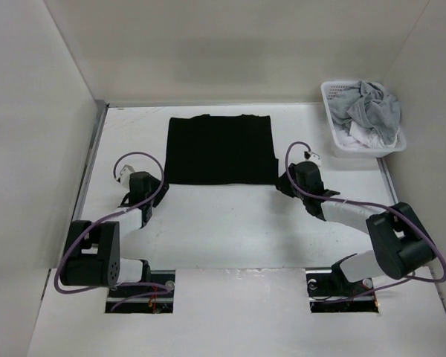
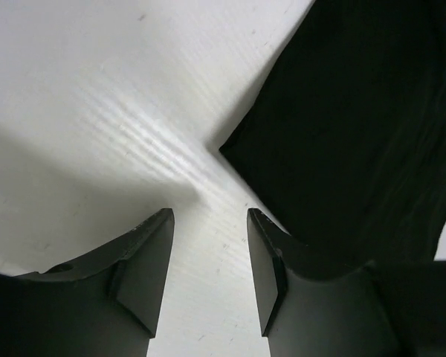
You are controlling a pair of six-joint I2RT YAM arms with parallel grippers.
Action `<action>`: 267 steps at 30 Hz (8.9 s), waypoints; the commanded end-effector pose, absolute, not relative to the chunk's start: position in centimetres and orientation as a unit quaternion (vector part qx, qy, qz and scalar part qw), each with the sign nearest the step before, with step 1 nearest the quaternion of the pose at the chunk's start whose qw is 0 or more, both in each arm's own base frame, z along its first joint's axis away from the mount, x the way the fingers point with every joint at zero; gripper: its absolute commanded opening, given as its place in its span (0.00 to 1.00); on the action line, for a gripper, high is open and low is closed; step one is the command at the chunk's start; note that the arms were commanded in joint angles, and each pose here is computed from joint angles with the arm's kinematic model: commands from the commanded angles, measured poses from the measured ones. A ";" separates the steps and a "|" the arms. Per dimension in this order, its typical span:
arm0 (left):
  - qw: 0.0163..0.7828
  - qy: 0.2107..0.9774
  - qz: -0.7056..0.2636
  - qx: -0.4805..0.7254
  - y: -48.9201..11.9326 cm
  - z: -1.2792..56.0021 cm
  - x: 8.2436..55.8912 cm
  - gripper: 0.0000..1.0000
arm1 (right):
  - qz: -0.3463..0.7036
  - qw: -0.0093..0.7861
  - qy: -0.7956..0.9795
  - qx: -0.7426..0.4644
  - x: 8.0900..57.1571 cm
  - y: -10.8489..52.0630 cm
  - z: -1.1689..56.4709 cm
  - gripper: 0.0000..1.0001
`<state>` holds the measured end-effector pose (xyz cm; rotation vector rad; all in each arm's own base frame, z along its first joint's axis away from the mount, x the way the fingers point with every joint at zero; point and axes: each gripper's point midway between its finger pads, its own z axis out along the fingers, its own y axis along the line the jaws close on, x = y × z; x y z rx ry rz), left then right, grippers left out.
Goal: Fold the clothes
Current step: Fold the tank top
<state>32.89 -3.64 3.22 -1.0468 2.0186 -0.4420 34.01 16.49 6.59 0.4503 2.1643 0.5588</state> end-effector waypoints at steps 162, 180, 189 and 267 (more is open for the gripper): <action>0.463 0.798 -0.319 -0.215 -18.4 12.8 30.1 0.32 | 0.269 0.463 0.791 0.296 30.9 8.2 11.5 0.01; 0.493 0.766 -0.345 -0.225 -15.3 15.5 27.1 0.41 | 0.176 0.414 0.892 -0.028 28.6 29.7 16.7 0.07; 0.495 0.760 -0.340 -0.247 -12.3 14.8 26.5 0.45 | 0.200 0.379 0.899 -0.096 24.9 38.0 15.3 0.43; 0.407 0.833 -0.334 -0.169 -24.1 5.8 39.8 0.06 | 0.235 0.317 0.906 -0.156 21.2 37.5 5.8 0.05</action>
